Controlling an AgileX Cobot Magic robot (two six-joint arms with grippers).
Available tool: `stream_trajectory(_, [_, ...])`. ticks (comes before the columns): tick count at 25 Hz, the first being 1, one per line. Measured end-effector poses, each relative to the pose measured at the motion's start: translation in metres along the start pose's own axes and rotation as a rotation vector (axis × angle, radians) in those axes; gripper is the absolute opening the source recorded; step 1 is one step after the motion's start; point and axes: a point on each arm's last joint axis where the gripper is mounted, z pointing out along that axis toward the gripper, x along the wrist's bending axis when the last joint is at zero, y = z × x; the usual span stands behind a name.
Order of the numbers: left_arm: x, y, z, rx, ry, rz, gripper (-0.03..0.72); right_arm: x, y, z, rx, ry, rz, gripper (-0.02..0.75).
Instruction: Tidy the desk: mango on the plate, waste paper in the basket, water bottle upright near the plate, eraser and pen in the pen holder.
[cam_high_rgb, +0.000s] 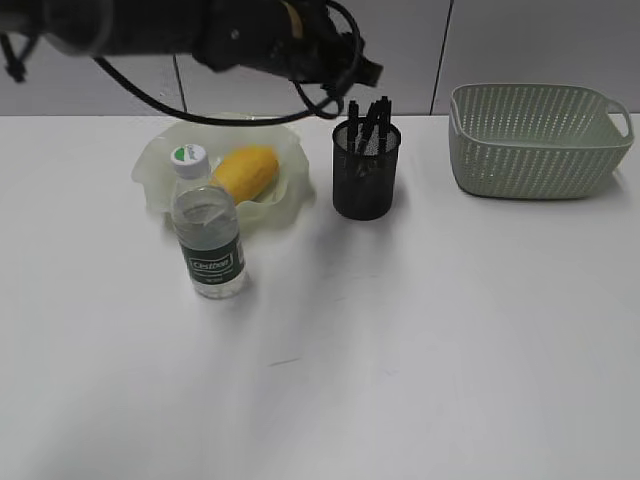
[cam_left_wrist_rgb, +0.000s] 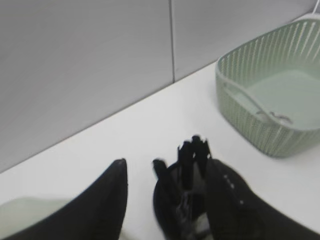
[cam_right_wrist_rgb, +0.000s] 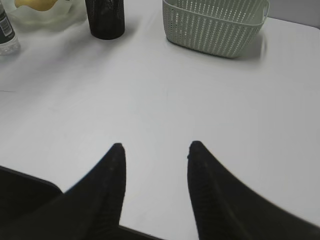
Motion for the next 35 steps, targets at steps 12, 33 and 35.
stream_trajectory(12, [0.019,-0.036,-0.213,0.172,0.057,-0.023,0.41,0.0,0.0,0.0,0.0,0.0,0.0,0.346])
stream_trajectory(33, [0.033,-0.216,-0.454,-0.192,0.03,-0.142,0.529,0.002,0.0,0.0,0.0,0.018,0.011,0.575])
stream_trajectory(35, [0.033,-0.218,-0.456,-0.195,0.027,-0.135,0.516,0.002,0.0,0.0,0.0,0.018,0.011,0.575])
